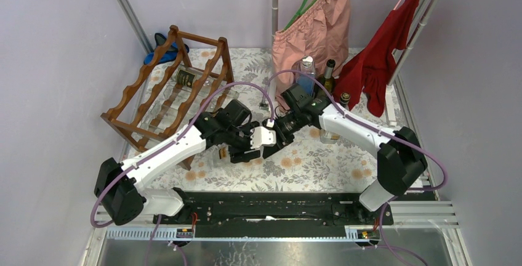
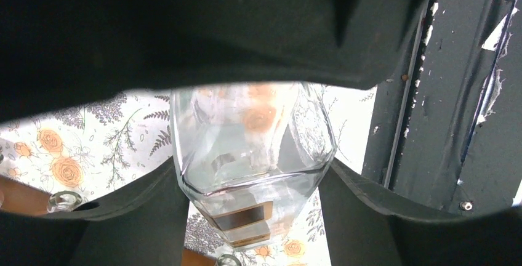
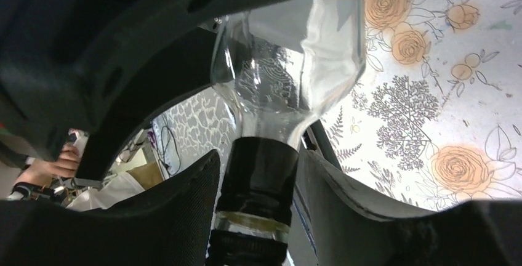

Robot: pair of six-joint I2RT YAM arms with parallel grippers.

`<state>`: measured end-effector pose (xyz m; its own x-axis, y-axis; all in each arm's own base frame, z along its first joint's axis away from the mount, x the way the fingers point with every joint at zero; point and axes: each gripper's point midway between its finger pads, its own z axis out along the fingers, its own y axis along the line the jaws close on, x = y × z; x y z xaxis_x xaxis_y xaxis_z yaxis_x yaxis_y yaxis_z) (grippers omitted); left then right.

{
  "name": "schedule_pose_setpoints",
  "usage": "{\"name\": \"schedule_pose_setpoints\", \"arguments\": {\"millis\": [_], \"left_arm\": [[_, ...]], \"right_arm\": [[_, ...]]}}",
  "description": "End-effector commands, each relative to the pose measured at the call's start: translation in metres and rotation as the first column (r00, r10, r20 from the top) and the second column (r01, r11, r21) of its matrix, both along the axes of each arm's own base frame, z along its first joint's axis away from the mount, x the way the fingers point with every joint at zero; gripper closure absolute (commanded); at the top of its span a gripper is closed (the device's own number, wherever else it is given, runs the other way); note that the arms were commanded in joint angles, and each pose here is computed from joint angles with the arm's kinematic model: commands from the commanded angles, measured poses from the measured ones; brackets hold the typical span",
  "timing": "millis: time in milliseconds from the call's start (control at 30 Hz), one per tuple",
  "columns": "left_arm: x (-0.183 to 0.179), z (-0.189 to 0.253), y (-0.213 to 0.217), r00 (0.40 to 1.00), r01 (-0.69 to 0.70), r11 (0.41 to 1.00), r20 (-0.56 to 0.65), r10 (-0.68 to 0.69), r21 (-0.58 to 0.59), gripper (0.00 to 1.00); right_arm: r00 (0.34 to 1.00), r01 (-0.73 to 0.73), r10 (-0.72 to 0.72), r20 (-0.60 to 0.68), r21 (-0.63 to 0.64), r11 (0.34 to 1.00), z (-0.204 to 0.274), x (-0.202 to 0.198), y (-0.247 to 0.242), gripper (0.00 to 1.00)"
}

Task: Put the wine bottle on the wine rack
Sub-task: Pick up the wine bottle from the center of the board.

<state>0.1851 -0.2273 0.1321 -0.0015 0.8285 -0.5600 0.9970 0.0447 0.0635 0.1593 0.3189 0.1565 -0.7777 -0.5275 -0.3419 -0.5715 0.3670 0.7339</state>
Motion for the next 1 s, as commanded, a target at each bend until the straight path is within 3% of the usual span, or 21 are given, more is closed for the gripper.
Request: {"name": "schedule_pose_setpoints", "arguments": {"millis": [0,400,633,967], "left_arm": [[0.011,0.033,-0.007,0.997,0.009,0.996,0.084,-0.002,-0.083,1.00],[0.011,0.031,-0.011,0.997,0.031,0.996,0.073,-0.025,-0.087,1.00],[0.012,0.034,-0.011,0.998,0.015,0.995,0.064,-0.009,-0.100,1.00],[0.014,0.034,-0.017,1.000,-0.017,0.994,0.020,0.019,-0.112,1.00]], "right_arm": [[0.996,0.057,-0.060,0.068,0.048,0.997,0.020,0.003,0.003,0.41],[0.996,0.080,-0.083,0.038,0.070,0.994,0.020,0.009,0.017,0.45],[0.996,0.080,-0.082,0.029,0.060,0.995,0.016,0.006,0.018,0.53],[0.987,0.141,-0.142,0.075,0.018,0.990,0.010,0.019,0.017,0.53]]}}
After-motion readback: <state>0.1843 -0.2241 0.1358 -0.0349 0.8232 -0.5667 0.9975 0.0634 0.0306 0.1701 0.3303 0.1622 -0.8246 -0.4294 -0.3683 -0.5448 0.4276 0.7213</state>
